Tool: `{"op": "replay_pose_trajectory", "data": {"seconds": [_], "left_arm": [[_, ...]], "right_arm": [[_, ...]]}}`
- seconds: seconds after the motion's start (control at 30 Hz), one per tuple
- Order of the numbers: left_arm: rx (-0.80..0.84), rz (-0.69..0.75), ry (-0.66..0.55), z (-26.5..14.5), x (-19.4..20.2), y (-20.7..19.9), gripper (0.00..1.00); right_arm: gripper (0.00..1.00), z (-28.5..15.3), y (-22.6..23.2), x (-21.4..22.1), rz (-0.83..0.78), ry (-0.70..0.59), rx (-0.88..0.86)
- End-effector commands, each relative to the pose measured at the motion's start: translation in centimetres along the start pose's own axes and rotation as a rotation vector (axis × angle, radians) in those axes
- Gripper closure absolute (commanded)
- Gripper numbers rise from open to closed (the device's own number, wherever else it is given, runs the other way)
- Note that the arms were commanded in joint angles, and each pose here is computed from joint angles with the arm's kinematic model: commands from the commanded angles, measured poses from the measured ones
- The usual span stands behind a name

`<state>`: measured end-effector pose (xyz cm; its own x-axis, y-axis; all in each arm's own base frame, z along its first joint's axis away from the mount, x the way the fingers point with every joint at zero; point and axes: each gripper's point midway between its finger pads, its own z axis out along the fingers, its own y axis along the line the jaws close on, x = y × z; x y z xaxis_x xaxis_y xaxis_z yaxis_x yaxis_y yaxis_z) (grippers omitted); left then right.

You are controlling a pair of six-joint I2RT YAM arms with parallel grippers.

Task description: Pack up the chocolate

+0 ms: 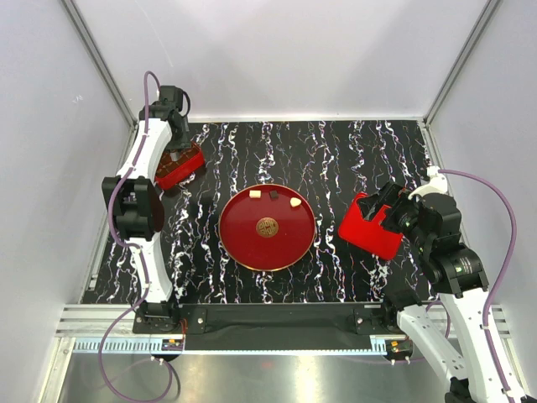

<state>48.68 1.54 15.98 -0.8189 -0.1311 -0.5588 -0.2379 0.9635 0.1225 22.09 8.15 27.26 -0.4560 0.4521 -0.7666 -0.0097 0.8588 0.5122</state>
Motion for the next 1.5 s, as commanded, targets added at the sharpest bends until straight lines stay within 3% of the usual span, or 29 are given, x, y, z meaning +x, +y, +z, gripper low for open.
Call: {"op": "replay_pose_trajectory", "data": {"seconds": [0.0, 0.2, 0.43, 0.6, 0.8, 1.03, 1.47], "left_arm": [[-0.007, -0.017, -0.136, -2.0, -4.1, 0.7, 0.50], [0.016, -0.018, -0.166, -3.9, -4.8, 0.7, 0.48], [0.137, 0.012, -0.218, -10.2, -3.0, -2.5, 0.50], [0.285, 0.131, -0.228, -15.8, 3.3, -8.2, 0.51], [0.367, 0.244, -0.180, -19.7, 12.3, -12.1, 0.51], [0.402, 0.265, -0.135, -19.6, 20.5, -14.5, 0.50], [0.306, 0.260, -0.103, -15.1, 23.0, -16.8, 0.49]], "right_arm": [[0.00, 0.1, 0.5, -1.0, -0.017, -0.041, -0.024], [0.00, -0.5, 0.7, -1.2, -0.011, -0.050, -0.028], [0.00, -2.0, 0.9, -1.8, -0.007, -0.067, -0.027], [0.00, -3.0, 1.0, -2.1, -0.014, -0.078, -0.027], [0.00, -3.7, 1.1, -2.1, -0.007, -0.079, -0.031], [0.00, -4.1, 1.0, -2.0, 0.005, -0.080, -0.030], [0.00, -4.6, 1.0, -1.9, 0.000, -0.082, -0.033]]}}
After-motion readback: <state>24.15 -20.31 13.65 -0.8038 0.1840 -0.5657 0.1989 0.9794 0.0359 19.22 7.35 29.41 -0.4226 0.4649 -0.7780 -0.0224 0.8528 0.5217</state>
